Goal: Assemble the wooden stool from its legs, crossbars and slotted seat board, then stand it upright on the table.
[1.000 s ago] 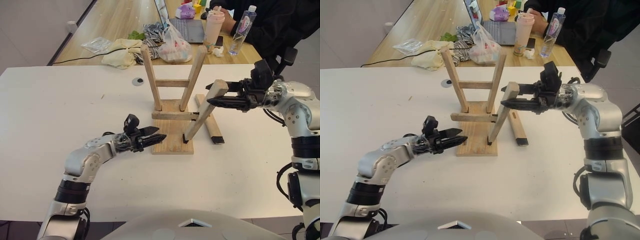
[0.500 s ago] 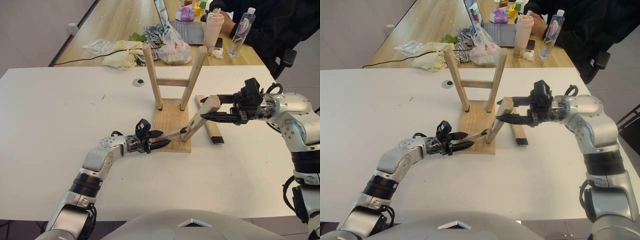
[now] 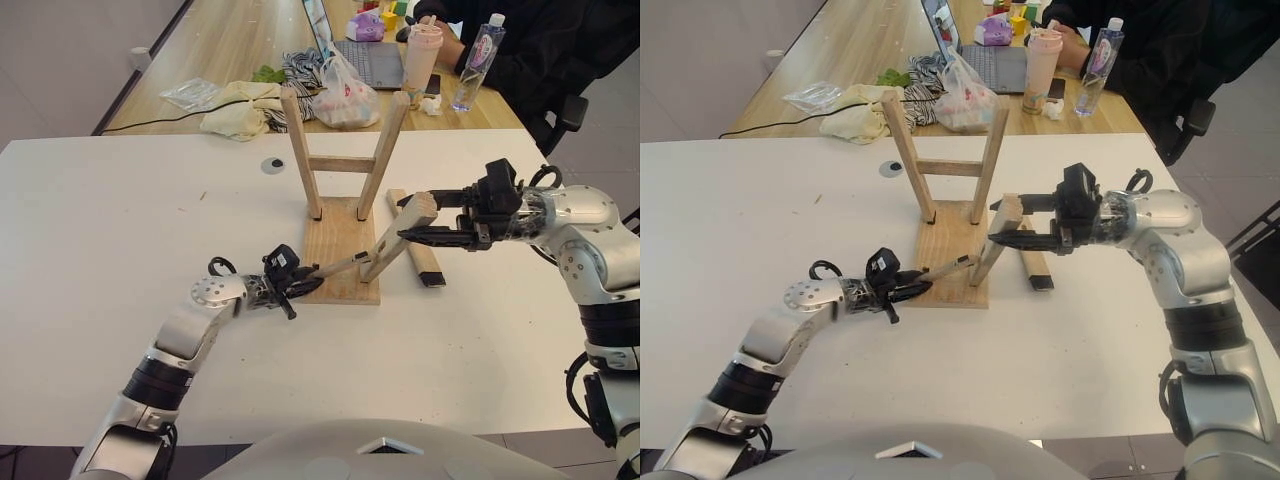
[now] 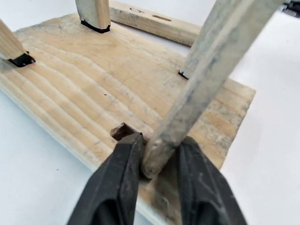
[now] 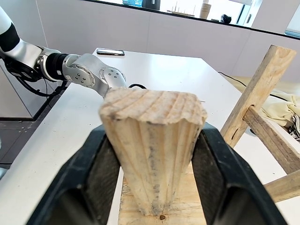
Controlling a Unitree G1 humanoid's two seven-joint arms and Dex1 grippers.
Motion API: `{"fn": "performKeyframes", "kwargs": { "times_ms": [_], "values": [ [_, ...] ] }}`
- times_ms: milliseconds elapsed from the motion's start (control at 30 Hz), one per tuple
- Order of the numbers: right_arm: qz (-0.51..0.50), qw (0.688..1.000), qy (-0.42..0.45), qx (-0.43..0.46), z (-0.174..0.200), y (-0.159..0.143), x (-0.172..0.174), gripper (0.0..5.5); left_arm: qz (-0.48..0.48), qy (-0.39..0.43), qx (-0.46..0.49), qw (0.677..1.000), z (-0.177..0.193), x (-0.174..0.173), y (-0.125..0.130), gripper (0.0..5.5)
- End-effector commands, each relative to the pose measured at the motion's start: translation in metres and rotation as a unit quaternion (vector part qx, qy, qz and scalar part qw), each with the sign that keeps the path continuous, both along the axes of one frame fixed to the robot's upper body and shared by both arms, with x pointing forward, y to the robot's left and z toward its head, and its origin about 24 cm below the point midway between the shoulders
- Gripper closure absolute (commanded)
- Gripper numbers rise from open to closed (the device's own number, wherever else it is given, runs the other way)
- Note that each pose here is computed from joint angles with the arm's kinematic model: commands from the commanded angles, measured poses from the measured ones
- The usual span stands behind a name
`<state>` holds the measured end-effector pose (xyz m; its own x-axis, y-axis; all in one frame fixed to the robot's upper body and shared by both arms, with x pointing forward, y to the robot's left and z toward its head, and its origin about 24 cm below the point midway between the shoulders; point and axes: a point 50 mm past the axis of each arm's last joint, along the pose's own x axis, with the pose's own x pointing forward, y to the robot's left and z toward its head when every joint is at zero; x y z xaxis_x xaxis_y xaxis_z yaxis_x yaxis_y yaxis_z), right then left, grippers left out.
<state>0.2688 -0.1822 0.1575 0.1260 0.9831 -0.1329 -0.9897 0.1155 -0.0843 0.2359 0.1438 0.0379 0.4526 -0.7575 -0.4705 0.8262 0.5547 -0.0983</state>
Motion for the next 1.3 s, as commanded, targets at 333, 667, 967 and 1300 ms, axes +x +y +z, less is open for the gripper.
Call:
{"fn": "performKeyframes", "kwargs": {
  "times_ms": [333,667,967,1300],
  "values": [
    [-0.046,0.987,0.073,-0.138,-0.060,-0.001,-0.008,3.45,-0.095,-0.041,0.098,0.990,0.031,0.028,0.024,5.14],
    [-0.051,0.985,0.054,-0.158,-0.058,0.002,-0.004,3.45,-0.235,-0.057,0.241,0.940,0.105,0.040,0.066,5.14],
    [-0.022,0.980,0.031,-0.193,-0.048,0.012,0.004,3.45,-0.329,-0.068,0.294,0.895,0.144,0.069,0.044,5.14],
    [-0.011,0.980,0.025,-0.199,-0.051,0.022,0.006,3.45,-0.348,-0.078,0.282,0.891,0.148,0.094,0.016,5.14]
  ]
}}
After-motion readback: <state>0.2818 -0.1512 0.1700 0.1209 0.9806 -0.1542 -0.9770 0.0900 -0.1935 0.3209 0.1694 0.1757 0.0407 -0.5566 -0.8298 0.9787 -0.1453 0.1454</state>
